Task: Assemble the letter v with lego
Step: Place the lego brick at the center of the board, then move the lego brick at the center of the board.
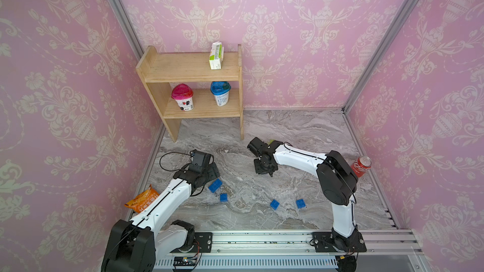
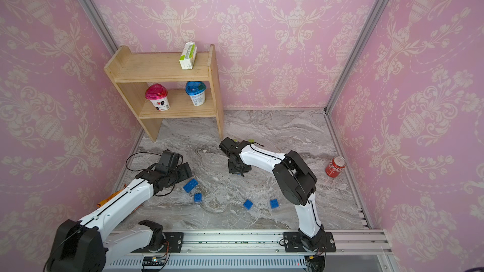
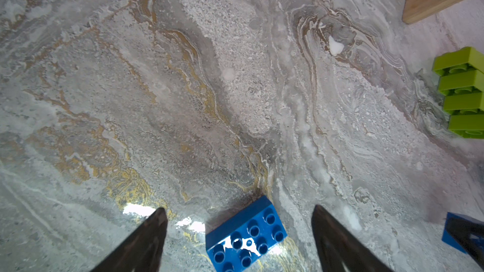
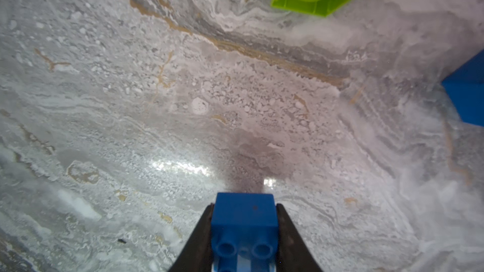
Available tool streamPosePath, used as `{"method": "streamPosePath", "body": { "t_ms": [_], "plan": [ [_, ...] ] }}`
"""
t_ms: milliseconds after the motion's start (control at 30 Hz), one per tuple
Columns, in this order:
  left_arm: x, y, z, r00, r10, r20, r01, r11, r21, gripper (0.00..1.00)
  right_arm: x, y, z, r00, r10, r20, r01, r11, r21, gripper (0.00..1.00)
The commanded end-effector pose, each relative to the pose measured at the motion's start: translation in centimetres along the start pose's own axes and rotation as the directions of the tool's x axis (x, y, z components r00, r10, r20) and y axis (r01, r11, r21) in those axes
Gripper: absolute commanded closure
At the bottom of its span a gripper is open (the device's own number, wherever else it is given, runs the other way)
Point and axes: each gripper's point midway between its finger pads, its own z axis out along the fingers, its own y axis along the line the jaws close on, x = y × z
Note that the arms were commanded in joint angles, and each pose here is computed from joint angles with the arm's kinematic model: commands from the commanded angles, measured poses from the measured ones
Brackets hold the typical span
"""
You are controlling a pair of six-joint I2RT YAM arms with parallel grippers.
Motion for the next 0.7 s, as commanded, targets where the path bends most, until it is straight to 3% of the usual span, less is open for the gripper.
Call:
{"method": "streamPosePath", "body": {
  "t_ms": [0, 67, 167, 300, 400, 667],
  "plan": [
    [1.0, -0.8, 0.9, 0.999, -0.014, -0.033, 0.015, 0.999, 0.032, 0.11, 0.5, -1.2, 1.0, 0.997, 0.083, -0.001, -0.083, 0.995, 0.048, 0.78],
    [1.8, -1.0, 1.5, 0.998, -0.013, -0.060, 0.015, 0.999, 0.035, 0.11, 0.6, -1.4, 1.2, 0.997, 0.083, 0.004, -0.083, 0.995, 0.053, 0.77],
    [2.5, -0.9, 2.0, 0.996, -0.017, -0.086, 0.020, 0.999, 0.028, 0.10, 0.7, -1.3, 1.7, 0.998, 0.070, -0.008, -0.070, 0.996, 0.050, 0.66],
    [3.1, -0.7, 2.5, 0.993, -0.056, -0.099, 0.058, 0.998, 0.019, 0.09, 0.7, -1.1, 1.3, 0.999, 0.052, -0.010, -0.052, 0.998, 0.037, 0.33],
    [3.6, -0.7, 2.8, 0.986, -0.125, -0.105, 0.128, 0.992, 0.014, 0.08, 0.2, -1.4, 0.1, 0.999, 0.032, 0.011, -0.033, 0.998, 0.045, 0.13],
    [5.6, 0.5, 2.4, 0.975, -0.158, -0.157, 0.152, 0.987, -0.049, 0.09, 0.5, -2.3, -2.3, 1.000, -0.008, 0.028, 0.007, 0.999, 0.047, 0.10]
  ]
}}
